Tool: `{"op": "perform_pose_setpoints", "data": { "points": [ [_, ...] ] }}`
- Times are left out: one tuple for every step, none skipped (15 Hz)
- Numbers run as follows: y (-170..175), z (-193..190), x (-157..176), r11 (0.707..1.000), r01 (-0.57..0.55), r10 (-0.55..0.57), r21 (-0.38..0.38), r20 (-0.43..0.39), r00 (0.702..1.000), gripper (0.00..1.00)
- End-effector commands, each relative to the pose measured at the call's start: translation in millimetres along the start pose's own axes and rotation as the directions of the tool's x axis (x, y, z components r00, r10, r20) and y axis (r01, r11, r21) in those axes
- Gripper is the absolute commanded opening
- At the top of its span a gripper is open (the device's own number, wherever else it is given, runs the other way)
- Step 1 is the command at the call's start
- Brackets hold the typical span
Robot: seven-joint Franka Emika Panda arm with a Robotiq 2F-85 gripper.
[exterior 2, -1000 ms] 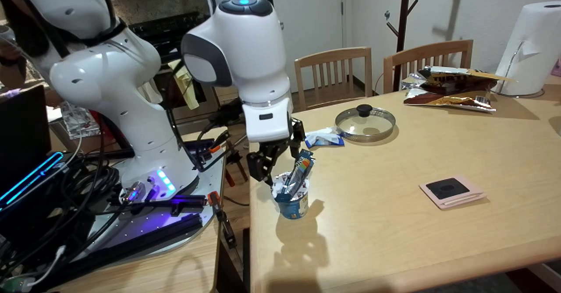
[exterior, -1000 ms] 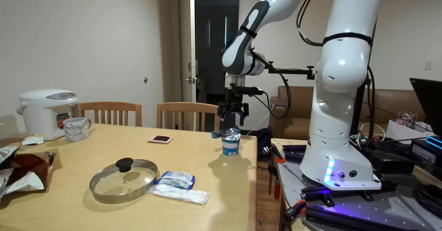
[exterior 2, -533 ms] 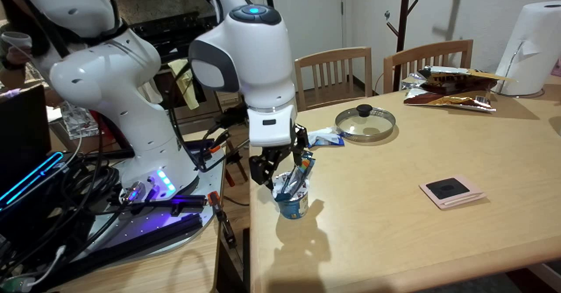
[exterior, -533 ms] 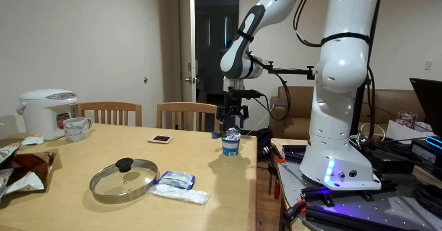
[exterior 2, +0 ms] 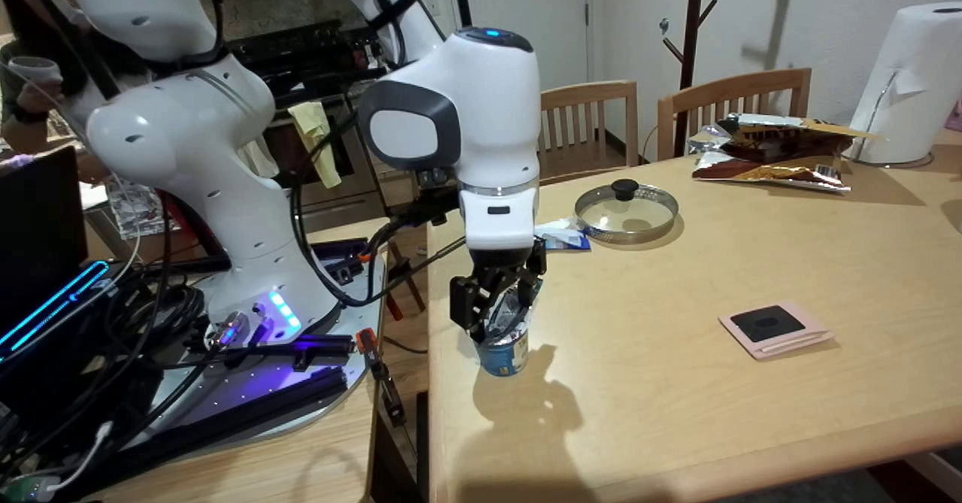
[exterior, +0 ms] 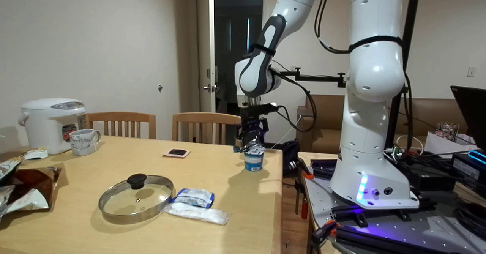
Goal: Push the plastic wrap off the tub, then pick the tub and move it slightly up on the table
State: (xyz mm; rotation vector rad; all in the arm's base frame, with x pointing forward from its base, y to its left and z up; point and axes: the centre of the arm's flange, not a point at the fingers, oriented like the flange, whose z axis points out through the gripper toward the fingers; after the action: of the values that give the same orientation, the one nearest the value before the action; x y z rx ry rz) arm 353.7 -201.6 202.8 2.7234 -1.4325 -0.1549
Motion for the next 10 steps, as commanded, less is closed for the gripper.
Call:
{"op": "perform_pose_setpoints", "data": {
  "points": [
    [-11.8,1.8,5.9,0.999,0.024,-0.024,-0.024,-0.017,1.0,1.0],
    [-13.5,1.4,7.0,0.999,0.029,-0.029,-0.021,-0.02,0.999,1.0],
    [-15.3,1.0,7.8,0.999,0.034,-0.034,-0.016,-0.02,0.999,1.0],
    [-16.7,1.0,8.2,0.999,0.038,-0.039,-0.018,-0.023,0.999,1.0],
    [-17.6,0.4,8.4,0.999,0.043,-0.043,-0.016,-0.025,0.999,1.0],
    [-18.5,0.0,8.6,0.999,0.045,-0.045,-0.014,-0.026,0.999,1.0],
    [-19.1,-0.1,8.9,0.999,0.047,-0.047,-0.013,-0.026,0.999,0.75],
    [-19.6,-0.3,9.3,0.998,0.053,-0.054,-0.015,-0.027,0.998,0.74],
    [-20.3,-0.9,9.7,0.999,0.053,-0.053,-0.013,-0.027,0.998,0.68],
    [-21.1,-2.0,10.1,0.998,0.056,-0.056,-0.01,-0.033,0.998,0.6]
  ]
}}
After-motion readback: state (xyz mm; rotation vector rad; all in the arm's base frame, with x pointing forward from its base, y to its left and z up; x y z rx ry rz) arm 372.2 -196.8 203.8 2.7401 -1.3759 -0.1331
